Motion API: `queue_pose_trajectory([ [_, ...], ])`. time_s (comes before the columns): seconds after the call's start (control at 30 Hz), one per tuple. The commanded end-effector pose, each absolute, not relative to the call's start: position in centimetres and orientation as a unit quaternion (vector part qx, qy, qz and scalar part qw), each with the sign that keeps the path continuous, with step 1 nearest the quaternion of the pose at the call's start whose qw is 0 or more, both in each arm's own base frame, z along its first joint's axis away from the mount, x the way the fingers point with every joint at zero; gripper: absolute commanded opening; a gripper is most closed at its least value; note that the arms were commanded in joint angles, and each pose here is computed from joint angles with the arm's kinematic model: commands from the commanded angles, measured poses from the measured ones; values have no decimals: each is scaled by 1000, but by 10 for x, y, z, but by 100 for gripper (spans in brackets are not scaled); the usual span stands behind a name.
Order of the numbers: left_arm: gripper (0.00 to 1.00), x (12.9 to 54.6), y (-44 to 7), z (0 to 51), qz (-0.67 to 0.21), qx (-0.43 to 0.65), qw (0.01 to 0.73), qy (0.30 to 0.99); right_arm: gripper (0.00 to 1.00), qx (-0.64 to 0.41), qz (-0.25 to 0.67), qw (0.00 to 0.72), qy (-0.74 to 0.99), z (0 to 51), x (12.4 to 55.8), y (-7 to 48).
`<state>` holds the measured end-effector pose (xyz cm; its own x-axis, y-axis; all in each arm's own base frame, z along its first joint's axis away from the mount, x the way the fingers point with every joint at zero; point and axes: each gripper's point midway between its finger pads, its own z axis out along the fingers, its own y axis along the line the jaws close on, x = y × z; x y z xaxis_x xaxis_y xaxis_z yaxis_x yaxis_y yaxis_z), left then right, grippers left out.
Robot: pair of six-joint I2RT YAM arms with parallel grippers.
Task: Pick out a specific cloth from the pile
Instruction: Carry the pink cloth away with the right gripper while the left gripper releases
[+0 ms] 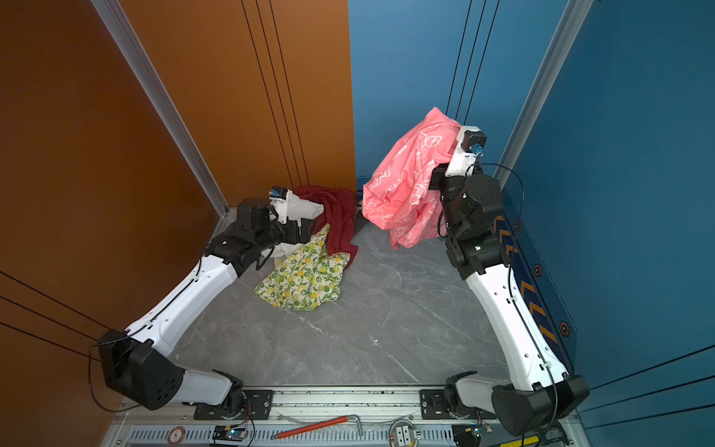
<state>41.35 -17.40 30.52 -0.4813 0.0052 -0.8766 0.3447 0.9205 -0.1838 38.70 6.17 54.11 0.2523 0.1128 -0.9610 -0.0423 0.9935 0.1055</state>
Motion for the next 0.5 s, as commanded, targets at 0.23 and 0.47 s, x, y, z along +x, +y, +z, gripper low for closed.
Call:
queue_pose_trajectory([
  [0.23,99,389,-211,299,-202,155,474,843,0,77,18,727,682,454,357,25],
  [0.47,99,381,-209,301,-206,159,476,840,0,65,6,663,745,396,352,35],
])
